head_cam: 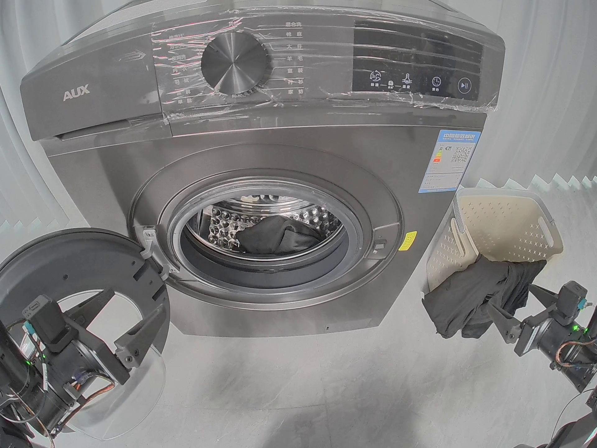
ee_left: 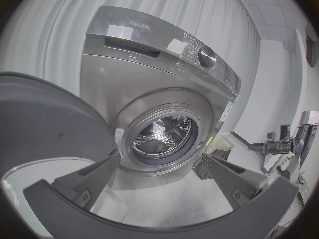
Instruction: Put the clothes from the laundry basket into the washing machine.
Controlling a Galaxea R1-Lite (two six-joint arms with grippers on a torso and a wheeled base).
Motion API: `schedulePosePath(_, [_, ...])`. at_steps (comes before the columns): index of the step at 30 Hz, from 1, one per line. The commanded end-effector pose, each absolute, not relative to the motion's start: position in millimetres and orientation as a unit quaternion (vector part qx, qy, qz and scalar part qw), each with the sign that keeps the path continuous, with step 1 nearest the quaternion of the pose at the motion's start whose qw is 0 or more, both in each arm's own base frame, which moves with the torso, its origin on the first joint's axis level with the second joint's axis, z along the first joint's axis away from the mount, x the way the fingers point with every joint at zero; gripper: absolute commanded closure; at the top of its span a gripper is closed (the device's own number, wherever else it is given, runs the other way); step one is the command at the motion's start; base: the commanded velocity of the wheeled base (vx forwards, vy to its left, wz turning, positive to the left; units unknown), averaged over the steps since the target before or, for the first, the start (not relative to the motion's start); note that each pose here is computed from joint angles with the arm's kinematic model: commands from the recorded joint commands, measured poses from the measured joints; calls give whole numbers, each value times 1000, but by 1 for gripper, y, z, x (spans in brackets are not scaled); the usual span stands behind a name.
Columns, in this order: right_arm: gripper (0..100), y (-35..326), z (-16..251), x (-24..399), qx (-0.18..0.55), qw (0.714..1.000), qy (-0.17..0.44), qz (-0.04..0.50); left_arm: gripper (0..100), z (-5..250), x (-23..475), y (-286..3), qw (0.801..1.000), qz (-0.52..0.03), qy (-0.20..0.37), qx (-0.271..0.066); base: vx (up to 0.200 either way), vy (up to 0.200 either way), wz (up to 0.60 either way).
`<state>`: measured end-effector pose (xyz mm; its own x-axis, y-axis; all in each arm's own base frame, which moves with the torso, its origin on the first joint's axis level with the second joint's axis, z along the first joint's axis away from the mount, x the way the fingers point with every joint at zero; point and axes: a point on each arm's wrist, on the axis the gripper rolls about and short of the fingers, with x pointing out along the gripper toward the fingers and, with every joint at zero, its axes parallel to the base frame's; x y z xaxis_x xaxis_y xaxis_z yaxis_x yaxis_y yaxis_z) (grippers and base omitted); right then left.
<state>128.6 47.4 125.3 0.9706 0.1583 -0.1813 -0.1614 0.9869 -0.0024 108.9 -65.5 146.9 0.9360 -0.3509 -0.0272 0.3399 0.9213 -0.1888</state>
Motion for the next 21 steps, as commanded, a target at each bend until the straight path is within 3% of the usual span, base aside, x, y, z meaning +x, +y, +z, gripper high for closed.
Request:
schedulePosePath(1, [0,26,138,93,9,998,38,45,0,147,85,-43,985,-149,10,-90,-200,0,0])
schedulePosePath(4, [0,20,138,80,11,999,32,37,0,145,72,-36,984,-153,13,-87,-200,0,0])
schedulePosePath(10, [0,8,136,52,16,1000,11,8,0,137,43,-19,986,-147,15,-73,0,0,0])
schedulePosePath(16, [0,0,131,27,19,1000,-15,-20,0,118,22,-4,993,-96,26,-63,0,0,0])
schedulePosePath(18, [0,-1,130,20,19,999,-18,-23,0,114,15,-1,994,-87,20,-65,-200,0,0])
schedulePosePath(21, [0,-2,124,9,19,1000,-23,-5,0,108,10,2,996,-53,27,-64,-67,0,0])
